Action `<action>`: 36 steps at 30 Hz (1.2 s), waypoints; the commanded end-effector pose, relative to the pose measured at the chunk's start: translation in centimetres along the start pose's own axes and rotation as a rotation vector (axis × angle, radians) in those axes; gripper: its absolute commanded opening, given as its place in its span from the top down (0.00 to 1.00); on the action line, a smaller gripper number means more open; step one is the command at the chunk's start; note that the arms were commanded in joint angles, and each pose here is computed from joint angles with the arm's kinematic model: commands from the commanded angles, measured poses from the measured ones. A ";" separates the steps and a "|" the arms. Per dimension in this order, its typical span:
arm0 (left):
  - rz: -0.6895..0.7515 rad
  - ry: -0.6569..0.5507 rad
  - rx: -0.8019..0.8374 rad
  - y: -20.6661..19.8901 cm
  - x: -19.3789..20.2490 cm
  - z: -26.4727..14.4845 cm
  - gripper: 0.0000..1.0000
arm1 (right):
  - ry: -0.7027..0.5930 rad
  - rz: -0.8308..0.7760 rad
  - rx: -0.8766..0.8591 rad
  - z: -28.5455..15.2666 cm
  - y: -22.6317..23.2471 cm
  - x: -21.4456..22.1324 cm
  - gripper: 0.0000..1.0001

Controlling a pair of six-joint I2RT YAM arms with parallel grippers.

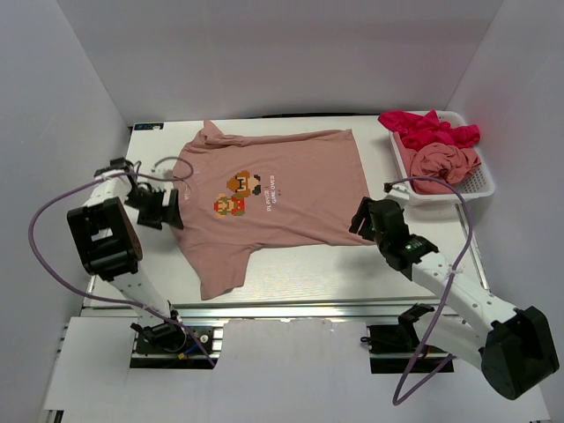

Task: Fold and stack the t-shirts
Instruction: Flatten out the tshirt

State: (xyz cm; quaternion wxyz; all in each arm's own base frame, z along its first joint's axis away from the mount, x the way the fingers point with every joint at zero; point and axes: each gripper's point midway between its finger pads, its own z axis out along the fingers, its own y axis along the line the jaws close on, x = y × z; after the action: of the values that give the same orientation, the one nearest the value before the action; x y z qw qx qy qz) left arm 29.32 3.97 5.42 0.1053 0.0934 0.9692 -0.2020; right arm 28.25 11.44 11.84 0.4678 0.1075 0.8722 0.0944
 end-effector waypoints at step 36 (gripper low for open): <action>0.218 -0.646 -0.051 0.4 -32.8 0.7 0.12 | 0.180 -0.136 -0.386 20.3 13.9 -9.3 0.33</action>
State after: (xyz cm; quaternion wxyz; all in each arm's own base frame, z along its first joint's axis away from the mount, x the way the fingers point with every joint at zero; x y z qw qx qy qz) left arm 60.79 2.98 4.05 0.3721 0.0999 0.9030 -0.1900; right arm 51.18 22.49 10.54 0.4012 -0.0297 0.8887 0.2197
